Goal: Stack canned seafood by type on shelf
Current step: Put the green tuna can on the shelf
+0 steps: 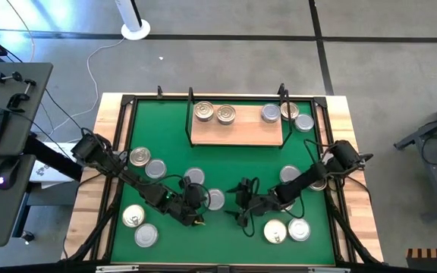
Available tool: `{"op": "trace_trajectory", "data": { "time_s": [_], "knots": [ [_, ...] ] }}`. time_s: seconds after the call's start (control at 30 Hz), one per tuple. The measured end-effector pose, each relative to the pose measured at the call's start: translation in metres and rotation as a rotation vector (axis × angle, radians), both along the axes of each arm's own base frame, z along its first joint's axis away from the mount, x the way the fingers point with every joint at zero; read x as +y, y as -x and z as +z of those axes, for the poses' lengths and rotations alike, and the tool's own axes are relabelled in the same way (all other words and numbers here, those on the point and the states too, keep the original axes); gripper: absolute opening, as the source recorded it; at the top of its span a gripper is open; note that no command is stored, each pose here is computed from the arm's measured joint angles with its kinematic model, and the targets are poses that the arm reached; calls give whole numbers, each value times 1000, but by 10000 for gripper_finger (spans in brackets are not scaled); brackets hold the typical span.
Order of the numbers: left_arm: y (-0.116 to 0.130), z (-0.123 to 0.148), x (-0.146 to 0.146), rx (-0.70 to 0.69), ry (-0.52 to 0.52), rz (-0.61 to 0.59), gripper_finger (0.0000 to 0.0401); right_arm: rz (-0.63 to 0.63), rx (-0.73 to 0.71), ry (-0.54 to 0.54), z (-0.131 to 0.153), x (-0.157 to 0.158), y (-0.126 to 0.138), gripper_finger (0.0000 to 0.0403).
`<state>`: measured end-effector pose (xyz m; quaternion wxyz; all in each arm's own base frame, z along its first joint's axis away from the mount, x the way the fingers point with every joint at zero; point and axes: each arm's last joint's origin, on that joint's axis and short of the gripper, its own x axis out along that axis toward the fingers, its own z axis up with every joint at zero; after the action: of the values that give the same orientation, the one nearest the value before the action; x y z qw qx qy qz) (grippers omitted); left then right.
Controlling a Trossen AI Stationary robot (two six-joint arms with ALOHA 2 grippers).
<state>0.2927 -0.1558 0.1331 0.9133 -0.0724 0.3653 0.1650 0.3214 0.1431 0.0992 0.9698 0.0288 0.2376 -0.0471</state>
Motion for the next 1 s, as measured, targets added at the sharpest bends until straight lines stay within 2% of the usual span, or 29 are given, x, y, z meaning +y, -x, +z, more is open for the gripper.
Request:
{"op": "trace_trajectory", "data": {
  "time_s": [0.27, 0.5, 0.77, 1.0],
  "knots": [
    [-4, -1, 4, -11, -13, -2, 0, 31, -39, -3, -10, -6, -9, 367],
    [-25, -27, 3, -72, -40, -59, 0, 42, -28, 32, -13, -10, -10, 367],
    [-34, -44, 2, -113, -59, -56, 0, 67, -18, 64, -13, -13, -11, 367],
    [-36, -49, 3, -123, -62, -65, 0, 59, 6, 3, -14, -23, -14, 367]
  ]
}}
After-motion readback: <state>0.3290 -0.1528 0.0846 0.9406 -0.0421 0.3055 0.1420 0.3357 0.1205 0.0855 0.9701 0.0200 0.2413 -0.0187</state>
